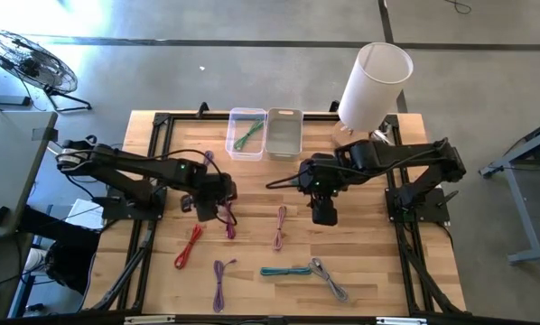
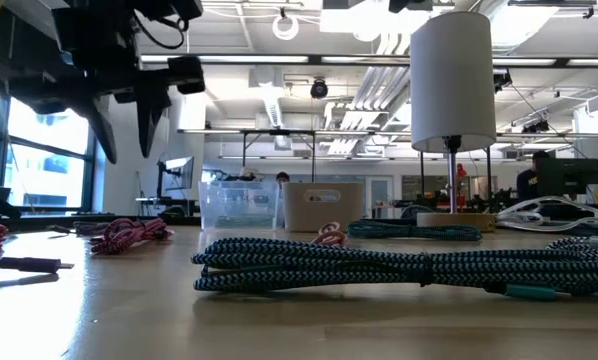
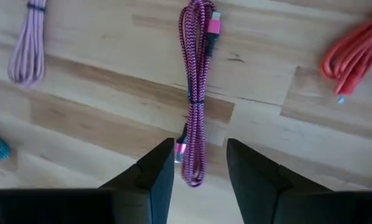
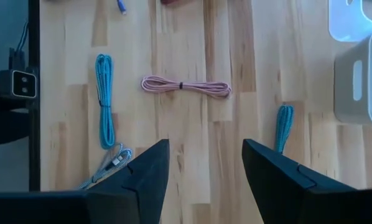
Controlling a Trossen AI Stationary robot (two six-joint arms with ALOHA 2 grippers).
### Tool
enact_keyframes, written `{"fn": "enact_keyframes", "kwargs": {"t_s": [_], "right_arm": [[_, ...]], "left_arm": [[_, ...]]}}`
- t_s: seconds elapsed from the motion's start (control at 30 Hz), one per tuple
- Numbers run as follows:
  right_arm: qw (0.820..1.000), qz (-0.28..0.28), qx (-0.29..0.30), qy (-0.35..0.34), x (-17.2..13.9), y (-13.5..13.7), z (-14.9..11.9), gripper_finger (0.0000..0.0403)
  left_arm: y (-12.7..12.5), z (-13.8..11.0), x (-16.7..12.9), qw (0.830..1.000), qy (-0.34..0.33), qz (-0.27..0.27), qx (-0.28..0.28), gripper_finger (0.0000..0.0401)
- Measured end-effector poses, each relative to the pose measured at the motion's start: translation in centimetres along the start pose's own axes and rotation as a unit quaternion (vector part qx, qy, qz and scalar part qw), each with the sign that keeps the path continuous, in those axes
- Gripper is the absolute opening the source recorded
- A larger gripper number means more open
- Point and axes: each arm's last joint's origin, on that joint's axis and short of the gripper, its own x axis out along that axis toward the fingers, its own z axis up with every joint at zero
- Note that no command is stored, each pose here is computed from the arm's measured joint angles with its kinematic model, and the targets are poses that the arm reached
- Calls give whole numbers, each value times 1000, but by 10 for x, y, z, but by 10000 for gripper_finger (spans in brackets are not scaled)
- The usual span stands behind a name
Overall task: Pick & Place USB Port
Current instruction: Put the black and pink charger cable into the gray bin
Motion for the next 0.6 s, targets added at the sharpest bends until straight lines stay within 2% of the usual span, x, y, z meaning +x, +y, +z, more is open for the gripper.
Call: {"fn": "enact_keyframes", "kwargs": {"t_s": [0.1, 0.6], "right_arm": [[1000, 8, 8, 1, 0, 1, 0, 194], [999, 31, 13, -16, 0, 13, 2, 194]], "left_arm": [[3, 1, 7, 1000, 0, -5, 24, 143], [16, 0, 68, 997, 28, -64, 39, 143]]}}
